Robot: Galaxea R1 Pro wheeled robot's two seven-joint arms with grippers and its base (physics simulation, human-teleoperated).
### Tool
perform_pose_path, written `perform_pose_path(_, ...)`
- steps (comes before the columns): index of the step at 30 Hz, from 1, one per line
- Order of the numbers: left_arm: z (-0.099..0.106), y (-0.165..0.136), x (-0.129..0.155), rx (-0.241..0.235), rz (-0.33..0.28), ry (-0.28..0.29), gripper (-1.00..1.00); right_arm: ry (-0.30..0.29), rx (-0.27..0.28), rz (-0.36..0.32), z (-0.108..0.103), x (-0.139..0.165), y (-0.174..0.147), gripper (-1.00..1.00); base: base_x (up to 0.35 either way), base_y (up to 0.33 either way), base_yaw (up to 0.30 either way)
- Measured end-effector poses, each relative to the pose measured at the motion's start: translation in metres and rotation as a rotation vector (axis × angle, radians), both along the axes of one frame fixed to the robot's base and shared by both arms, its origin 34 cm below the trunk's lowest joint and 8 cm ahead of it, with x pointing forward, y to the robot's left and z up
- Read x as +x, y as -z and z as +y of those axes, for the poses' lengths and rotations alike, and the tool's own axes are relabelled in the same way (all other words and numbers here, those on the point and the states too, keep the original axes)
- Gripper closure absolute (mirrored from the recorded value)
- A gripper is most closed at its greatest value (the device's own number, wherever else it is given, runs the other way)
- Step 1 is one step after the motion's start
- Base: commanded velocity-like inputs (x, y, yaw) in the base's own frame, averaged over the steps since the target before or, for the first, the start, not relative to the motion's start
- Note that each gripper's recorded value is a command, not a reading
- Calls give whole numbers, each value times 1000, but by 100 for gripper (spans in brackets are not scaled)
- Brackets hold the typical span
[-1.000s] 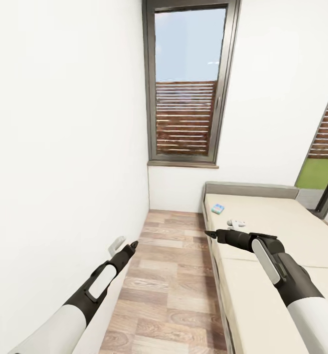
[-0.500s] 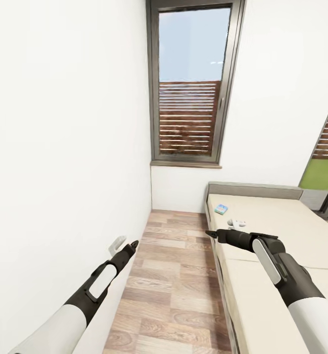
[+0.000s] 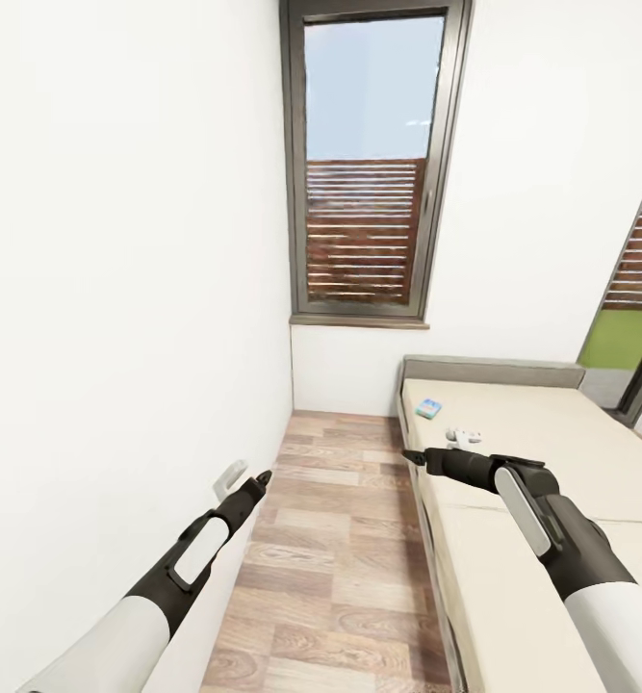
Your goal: Put all the toys in the child's room - the three board games (two on the bed and one on the table), the two jigsaw puzzles on the table, and the tennis ball on the table - inside the toy box on the table in the child's room.
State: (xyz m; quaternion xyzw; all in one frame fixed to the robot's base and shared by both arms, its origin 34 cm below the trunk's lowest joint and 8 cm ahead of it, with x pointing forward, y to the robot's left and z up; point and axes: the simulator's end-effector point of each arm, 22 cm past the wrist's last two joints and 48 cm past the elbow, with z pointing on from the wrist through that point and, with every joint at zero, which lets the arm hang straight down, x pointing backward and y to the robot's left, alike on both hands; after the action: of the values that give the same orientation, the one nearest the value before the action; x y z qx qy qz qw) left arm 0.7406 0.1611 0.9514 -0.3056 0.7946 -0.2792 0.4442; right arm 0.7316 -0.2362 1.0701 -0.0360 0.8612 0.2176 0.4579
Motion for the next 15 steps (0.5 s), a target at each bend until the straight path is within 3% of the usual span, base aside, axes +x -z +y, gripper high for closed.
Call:
perform_pose_path(6,0,0,0,-1,-1,1,-100,0,0,-1,0,0,0,-100,0,3,-127)
perform_pose_path(15,-1,0,0,-1,-1,1,-100,0,-1,-3,-1,0,-1,-100,0,1,-37)
